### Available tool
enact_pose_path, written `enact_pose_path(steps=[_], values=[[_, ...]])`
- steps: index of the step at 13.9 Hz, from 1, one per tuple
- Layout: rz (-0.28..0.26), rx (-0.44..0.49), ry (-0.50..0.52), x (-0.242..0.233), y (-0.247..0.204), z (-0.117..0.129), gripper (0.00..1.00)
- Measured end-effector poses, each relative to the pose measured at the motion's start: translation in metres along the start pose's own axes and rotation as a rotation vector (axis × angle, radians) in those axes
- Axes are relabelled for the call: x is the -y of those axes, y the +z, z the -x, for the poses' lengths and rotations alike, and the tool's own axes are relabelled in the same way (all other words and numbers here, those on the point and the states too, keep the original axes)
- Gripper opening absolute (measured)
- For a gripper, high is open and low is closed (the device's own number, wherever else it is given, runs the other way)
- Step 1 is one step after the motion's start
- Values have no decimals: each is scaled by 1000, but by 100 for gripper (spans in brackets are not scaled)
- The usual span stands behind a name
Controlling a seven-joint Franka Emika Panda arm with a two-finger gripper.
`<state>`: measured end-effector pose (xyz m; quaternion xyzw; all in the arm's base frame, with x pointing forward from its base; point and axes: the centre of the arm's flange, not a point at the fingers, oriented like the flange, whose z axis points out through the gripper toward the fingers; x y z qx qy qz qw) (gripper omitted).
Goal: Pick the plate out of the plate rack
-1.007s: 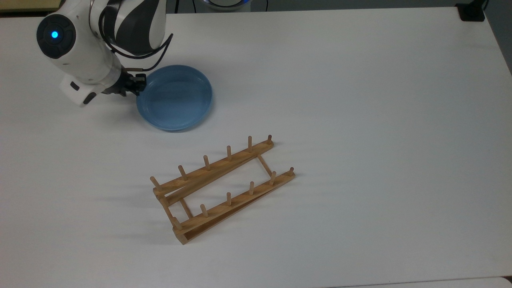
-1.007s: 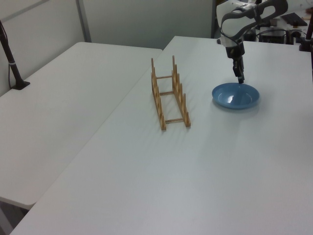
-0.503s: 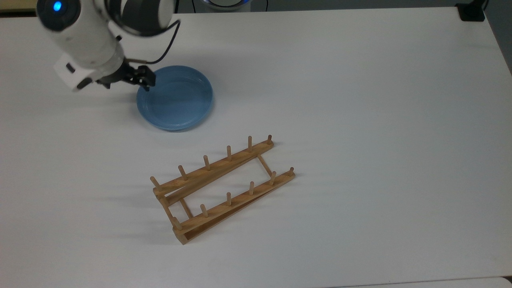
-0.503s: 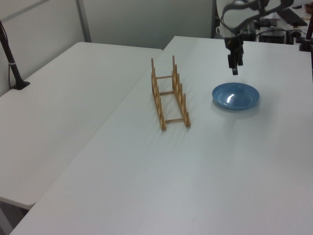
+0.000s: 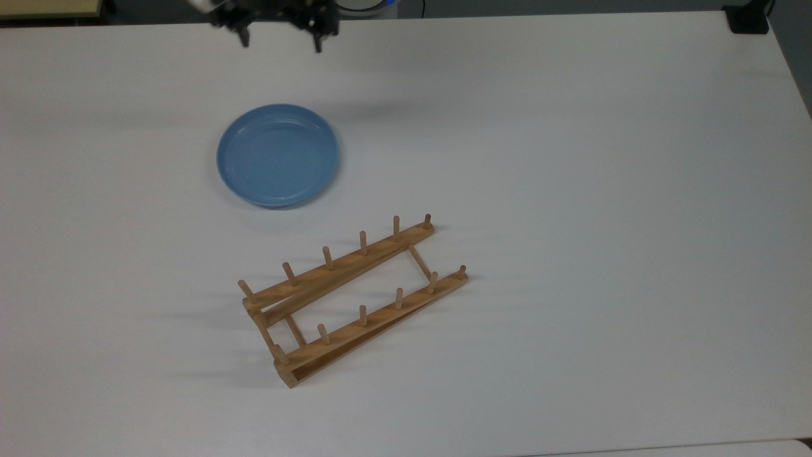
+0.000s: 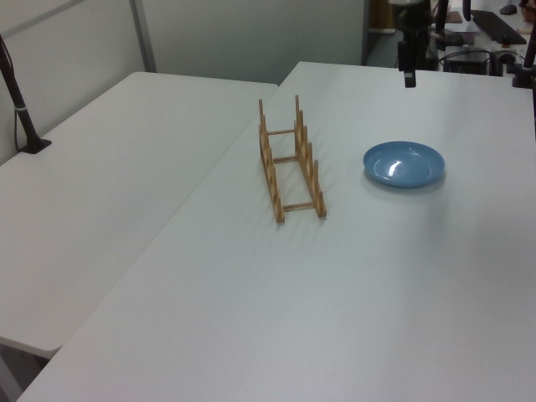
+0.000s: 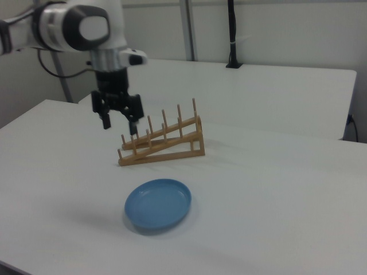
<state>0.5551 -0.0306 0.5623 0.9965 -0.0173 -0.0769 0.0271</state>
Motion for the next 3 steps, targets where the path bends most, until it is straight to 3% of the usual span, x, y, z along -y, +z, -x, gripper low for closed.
enact_pose_path(steps=[3], values=[[13,-8,11,14,-6,5,100]])
